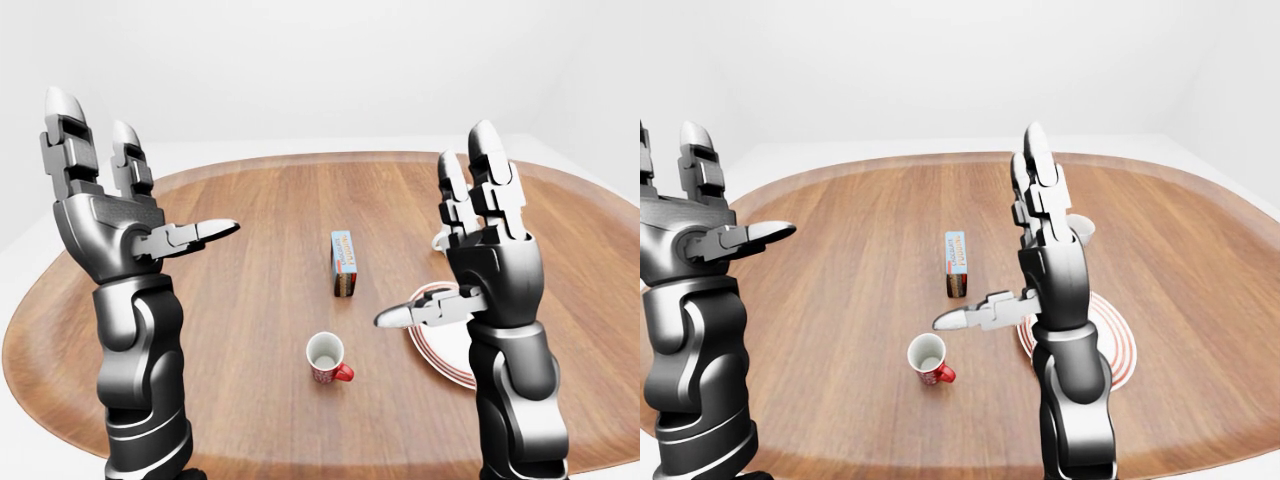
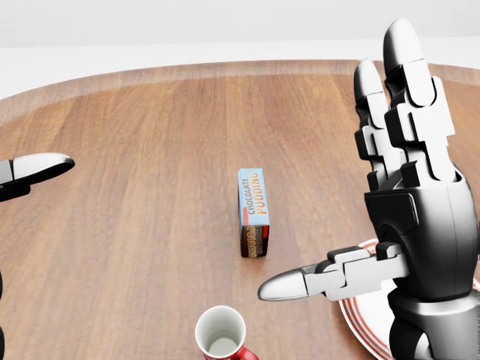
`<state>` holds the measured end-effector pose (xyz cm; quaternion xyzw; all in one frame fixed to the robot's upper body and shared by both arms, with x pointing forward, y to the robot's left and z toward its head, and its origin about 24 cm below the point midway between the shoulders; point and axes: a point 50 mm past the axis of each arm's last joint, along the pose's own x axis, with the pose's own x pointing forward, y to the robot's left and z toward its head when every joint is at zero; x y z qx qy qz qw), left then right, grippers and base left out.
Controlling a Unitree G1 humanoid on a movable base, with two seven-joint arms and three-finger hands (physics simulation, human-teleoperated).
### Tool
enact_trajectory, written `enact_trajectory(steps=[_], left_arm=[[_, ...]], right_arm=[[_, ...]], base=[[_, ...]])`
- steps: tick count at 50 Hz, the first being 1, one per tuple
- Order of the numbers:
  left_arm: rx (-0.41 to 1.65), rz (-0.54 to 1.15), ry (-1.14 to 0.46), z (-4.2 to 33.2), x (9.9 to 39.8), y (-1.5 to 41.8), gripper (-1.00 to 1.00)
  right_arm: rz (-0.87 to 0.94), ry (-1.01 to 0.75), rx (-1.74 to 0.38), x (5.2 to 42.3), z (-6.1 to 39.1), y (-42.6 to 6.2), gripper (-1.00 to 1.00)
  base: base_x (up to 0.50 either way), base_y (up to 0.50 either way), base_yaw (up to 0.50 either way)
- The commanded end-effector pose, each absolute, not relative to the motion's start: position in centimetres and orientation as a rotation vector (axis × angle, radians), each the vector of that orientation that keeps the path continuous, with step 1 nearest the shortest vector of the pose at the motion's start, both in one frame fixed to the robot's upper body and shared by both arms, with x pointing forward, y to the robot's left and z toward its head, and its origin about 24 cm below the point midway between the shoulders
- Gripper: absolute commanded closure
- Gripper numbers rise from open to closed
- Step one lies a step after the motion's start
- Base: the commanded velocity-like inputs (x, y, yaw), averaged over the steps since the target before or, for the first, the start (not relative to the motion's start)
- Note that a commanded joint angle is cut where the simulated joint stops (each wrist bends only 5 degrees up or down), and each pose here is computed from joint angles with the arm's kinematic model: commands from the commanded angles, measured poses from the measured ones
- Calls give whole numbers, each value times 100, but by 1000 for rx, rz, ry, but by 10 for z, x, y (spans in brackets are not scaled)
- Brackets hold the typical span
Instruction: Pick up the red mug and put it on the plate
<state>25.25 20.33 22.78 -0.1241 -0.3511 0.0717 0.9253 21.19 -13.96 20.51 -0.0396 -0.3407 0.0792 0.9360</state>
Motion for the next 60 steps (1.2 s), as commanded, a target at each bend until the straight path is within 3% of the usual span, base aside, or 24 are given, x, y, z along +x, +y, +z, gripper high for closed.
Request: enact_trajectory(steps=[1, 14, 38, 60], left_arm=[[-252, 146, -721, 228, 253, 202, -98], [-254, 144, -722, 228, 252, 202, -98], [-254, 143, -713, 225, 252, 202, -98], [-257, 147, -725, 228, 250, 203, -98]], right_arm=[[252, -687, -92, 205, 201, -120, -100], [325, -766, -79, 194, 215, -102, -100], [627, -918, -357, 167, 231, -61, -100], [719, -738, -603, 183, 201, -39, -100]], base=[[0, 0, 0], [0, 0, 0], [0, 0, 0], [0, 0, 0]])
